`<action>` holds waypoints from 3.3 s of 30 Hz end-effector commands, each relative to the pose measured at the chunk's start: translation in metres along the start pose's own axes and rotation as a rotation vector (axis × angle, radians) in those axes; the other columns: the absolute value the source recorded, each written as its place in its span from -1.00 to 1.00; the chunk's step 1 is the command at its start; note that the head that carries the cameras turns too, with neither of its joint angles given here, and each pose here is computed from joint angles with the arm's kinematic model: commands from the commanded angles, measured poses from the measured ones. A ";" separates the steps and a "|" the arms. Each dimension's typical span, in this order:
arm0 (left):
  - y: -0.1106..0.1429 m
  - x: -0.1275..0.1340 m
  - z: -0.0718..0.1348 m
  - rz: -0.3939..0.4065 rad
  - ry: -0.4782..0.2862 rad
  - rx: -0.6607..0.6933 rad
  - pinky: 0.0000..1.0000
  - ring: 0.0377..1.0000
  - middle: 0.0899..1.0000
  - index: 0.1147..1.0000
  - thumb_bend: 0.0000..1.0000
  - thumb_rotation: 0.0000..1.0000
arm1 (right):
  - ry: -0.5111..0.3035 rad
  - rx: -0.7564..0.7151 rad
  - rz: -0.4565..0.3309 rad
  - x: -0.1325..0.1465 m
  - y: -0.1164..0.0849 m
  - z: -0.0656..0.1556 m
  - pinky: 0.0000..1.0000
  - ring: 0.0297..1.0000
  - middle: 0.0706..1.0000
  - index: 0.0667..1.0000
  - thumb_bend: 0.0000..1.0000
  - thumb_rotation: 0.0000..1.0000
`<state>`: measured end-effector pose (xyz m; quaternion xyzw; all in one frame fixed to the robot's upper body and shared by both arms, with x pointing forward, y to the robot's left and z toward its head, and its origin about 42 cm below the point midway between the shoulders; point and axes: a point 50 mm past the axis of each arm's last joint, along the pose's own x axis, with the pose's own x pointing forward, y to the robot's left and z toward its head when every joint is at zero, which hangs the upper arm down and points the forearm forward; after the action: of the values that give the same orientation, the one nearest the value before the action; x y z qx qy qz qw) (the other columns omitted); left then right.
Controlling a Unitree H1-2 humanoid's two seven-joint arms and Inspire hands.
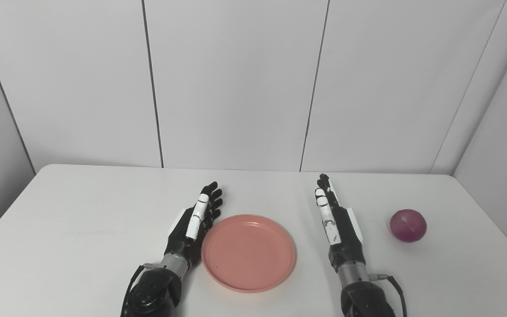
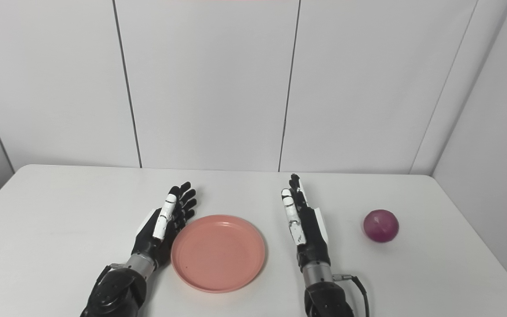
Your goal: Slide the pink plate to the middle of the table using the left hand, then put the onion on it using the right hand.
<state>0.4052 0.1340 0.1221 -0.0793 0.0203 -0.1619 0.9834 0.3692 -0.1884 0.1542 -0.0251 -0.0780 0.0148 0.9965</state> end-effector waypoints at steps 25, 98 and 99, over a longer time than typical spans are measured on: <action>-0.024 0.012 0.017 -0.031 -0.100 0.050 1.00 0.98 0.97 0.95 0.24 1.00 | -0.097 0.031 0.013 0.017 0.005 0.025 1.00 0.99 1.00 1.00 0.19 0.98; 0.027 -0.027 0.014 0.003 -0.119 0.054 1.00 0.96 0.96 0.94 0.26 1.00 | 0.026 -0.773 -0.291 0.003 -0.139 0.081 0.66 0.84 0.91 0.89 0.47 -0.16; 0.027 -0.027 0.014 0.003 -0.119 0.053 1.00 0.96 0.96 0.94 0.26 1.00 | 0.027 -0.783 -0.293 0.003 -0.141 0.080 0.65 0.84 0.90 0.89 0.49 -0.20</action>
<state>0.3791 0.1710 0.1083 -0.0619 0.0079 -0.1464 0.9873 0.3566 -0.3202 0.2231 -0.3757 -0.0432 -0.1466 0.9140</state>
